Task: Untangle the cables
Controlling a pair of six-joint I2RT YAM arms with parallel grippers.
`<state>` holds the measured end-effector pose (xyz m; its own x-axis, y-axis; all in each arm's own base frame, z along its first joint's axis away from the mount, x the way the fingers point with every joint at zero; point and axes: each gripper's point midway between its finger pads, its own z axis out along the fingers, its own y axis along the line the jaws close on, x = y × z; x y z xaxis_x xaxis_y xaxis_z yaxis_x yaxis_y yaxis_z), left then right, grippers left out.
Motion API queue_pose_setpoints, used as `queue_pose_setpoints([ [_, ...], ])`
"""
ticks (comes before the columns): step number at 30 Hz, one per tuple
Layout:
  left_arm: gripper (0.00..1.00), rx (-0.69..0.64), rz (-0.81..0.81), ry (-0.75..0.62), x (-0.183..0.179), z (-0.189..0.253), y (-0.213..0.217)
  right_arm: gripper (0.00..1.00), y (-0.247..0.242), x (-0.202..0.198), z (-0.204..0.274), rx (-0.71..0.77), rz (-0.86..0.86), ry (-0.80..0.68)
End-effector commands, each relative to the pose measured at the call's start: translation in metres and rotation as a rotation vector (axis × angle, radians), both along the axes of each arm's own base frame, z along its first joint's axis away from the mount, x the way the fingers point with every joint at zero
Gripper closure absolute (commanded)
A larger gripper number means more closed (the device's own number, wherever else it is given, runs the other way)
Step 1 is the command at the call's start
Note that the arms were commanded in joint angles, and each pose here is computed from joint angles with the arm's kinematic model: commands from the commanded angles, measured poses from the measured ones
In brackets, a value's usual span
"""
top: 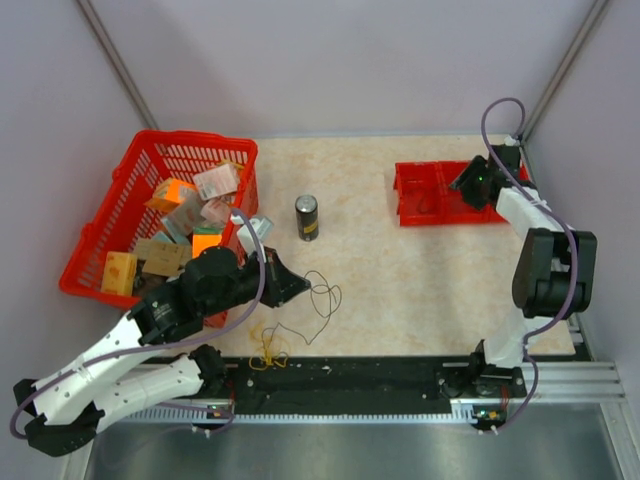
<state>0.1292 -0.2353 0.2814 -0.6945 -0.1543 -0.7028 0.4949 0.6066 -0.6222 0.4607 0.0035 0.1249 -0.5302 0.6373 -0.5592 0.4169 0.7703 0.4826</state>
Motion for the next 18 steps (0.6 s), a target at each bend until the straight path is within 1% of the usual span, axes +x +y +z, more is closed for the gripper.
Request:
queue_pose_setpoints([
  [1,1.00,-0.056,-0.008,-0.026,0.002,0.015,-0.007,0.48,0.018,0.027,0.009,0.088,0.051,-0.052],
  [6,1.00,-0.055,-0.005,-0.020,0.003,0.014,-0.007,0.52,0.018,0.038,0.009,0.108,0.040,-0.077],
  [10,1.00,-0.051,-0.011,-0.017,0.003,0.012,-0.010,0.60,0.021,0.047,0.006,0.115,0.056,-0.085],
  [11,1.00,-0.053,-0.012,-0.017,0.003,0.013,-0.010,0.63,0.021,0.049,0.006,0.117,0.060,-0.087],
  [15,1.00,-0.052,-0.020,-0.015,0.004,0.012,-0.013,0.81,0.022,0.054,0.008,0.113,0.079,-0.106],
  [18,1.00,-0.054,-0.023,-0.015,0.004,0.013,-0.015,0.91,0.021,0.057,0.017,0.073,0.095,-0.128],
])
